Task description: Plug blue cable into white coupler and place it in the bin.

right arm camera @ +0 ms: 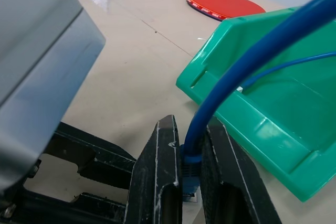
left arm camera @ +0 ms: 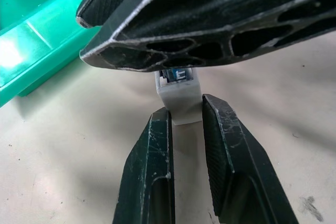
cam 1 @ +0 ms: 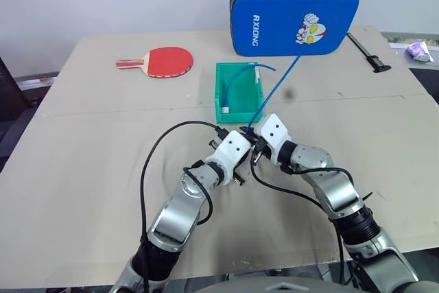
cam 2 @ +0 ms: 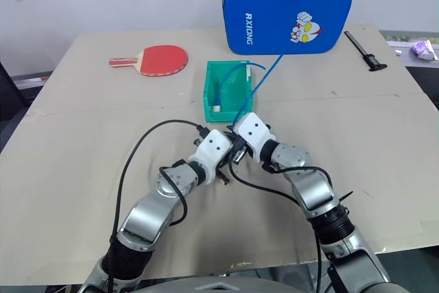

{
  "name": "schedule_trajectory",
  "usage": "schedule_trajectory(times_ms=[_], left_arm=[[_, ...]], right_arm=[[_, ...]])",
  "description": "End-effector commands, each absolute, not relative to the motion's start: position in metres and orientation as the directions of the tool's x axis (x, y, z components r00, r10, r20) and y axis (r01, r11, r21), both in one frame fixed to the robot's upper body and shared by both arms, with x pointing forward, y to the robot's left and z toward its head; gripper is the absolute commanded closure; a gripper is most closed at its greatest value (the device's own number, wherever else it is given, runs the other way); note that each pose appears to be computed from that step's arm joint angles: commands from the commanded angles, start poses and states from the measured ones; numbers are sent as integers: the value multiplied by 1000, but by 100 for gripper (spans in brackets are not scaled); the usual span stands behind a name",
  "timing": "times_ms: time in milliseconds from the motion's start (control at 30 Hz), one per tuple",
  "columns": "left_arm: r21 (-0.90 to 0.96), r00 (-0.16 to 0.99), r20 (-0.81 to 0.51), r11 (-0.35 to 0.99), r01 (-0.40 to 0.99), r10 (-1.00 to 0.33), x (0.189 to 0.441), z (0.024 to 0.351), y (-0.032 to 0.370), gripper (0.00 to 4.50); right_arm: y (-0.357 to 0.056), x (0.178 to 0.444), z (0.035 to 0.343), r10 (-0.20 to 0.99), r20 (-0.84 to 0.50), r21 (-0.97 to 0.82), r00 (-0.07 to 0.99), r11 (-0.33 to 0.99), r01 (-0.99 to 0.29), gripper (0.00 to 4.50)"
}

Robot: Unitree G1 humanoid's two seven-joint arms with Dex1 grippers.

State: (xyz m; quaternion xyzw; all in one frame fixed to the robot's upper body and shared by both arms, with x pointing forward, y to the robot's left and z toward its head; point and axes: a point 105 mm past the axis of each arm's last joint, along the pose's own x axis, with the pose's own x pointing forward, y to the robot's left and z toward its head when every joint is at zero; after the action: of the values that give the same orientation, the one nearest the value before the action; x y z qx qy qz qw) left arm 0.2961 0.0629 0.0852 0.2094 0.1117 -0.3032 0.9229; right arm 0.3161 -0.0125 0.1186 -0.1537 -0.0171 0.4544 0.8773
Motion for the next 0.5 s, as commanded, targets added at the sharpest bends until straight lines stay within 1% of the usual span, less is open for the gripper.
schedule_trajectory(times_ms=[33,100,233,300,367,433,500], left_arm=[[322,785,-333,719,616,-523,292,86,62,431],[325,785,-333,718,616,-523,292,86,62,431],[329,784,-333,715,617,-524,292,87,63,431],[332,783,-333,713,618,-525,292,87,63,431],[333,784,-332,713,618,-524,292,87,64,431],[332,786,-328,715,616,-524,291,88,65,431],[328,784,-321,714,618,-531,291,89,66,431]], right_arm=[[-22,320,89,753,-258,-252,605,552,-795,450],[-20,322,80,722,-322,-220,612,572,-790,450],[-18,318,64,696,-431,-171,575,562,-809,450],[-18,319,64,691,-433,-198,579,554,-809,450],[-14,325,83,711,-323,-198,625,595,-779,450],[-8,326,107,752,-183,-200,633,602,-773,450],[-8,327,119,757,-108,-173,644,624,-762,450]])
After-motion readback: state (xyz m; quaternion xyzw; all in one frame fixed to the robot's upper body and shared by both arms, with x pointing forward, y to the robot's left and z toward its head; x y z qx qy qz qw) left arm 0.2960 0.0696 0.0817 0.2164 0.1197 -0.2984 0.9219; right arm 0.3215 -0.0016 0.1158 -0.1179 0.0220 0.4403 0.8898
